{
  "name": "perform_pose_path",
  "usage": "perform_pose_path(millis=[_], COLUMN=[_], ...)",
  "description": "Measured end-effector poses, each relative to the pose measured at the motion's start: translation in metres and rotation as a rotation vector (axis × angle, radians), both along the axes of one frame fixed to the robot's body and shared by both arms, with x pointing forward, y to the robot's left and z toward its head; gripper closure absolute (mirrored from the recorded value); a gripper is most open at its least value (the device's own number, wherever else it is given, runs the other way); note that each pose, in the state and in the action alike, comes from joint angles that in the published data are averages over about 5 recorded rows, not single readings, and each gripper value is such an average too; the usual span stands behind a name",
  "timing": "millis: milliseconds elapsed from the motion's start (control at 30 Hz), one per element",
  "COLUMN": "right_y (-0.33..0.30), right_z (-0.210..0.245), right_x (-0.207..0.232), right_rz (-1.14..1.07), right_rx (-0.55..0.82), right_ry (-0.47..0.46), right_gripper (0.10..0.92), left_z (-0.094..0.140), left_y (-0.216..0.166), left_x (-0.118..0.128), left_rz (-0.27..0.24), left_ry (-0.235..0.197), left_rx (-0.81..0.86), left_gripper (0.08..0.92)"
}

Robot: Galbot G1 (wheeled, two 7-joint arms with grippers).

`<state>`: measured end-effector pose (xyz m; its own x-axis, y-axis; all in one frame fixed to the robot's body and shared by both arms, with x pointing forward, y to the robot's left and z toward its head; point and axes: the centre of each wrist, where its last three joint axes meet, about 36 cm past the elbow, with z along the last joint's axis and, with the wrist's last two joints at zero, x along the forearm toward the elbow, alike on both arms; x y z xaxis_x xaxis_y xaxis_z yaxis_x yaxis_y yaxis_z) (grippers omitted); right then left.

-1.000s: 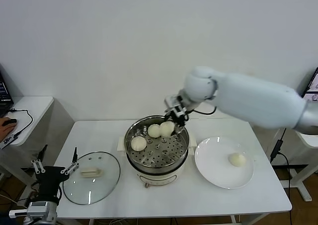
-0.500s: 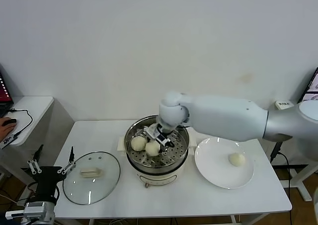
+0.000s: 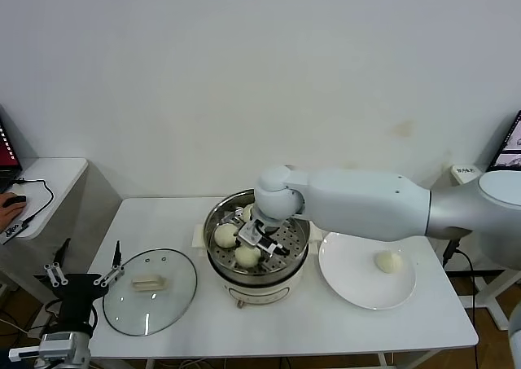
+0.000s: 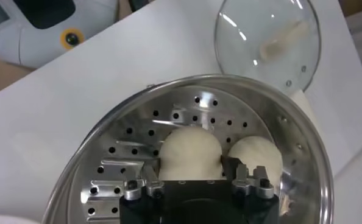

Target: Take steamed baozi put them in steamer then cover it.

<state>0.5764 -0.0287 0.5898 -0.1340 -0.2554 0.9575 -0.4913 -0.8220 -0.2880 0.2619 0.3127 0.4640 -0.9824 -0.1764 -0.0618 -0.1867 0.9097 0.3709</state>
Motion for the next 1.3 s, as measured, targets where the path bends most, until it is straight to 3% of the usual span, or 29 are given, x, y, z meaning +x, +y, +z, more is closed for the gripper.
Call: perform_pose_path(millis=[133, 233, 567, 867, 1067, 1300], right_y=[-0.004, -0.007, -0.043, -0.128, -0.208, -0.282], right_z=[0.004, 0.01, 0.054, 0.08, 0.067, 0.02], right_x=[0.001, 0.002, 0.008, 0.009, 0.002, -0.014], right_rz=[0.009, 0.008, -0.105, -0.427, -0.675, -0.879], right_rx=[-0.001, 0.004, 0.051, 0.154, 0.214, 0.203], right_ry=[-0.004, -0.007, -0.02, 0.01, 0.033, 0.06], right_gripper=[0.234, 0.205, 0.2, 0.2, 0.2, 0.2], left_z=[0.0, 0.0, 0.003, 0.003, 0.001, 0.0], left_y=[-0.001, -0.001, 0.006, 0.006, 0.003, 0.0], left_x=[0.0, 0.001, 0.005, 0.012, 0.016, 0.021], left_rz=[-0.003, -0.006, -0.011, -0.042, -0.066, -0.089], left_ry=[0.0, -0.001, -0.004, -0.001, 0.006, 0.015], left_rx=[-0.002, 0.0, 0.014, 0.029, 0.035, 0.039], left_gripper=[0.177, 0.177, 0.177, 0.177, 0.177, 0.177])
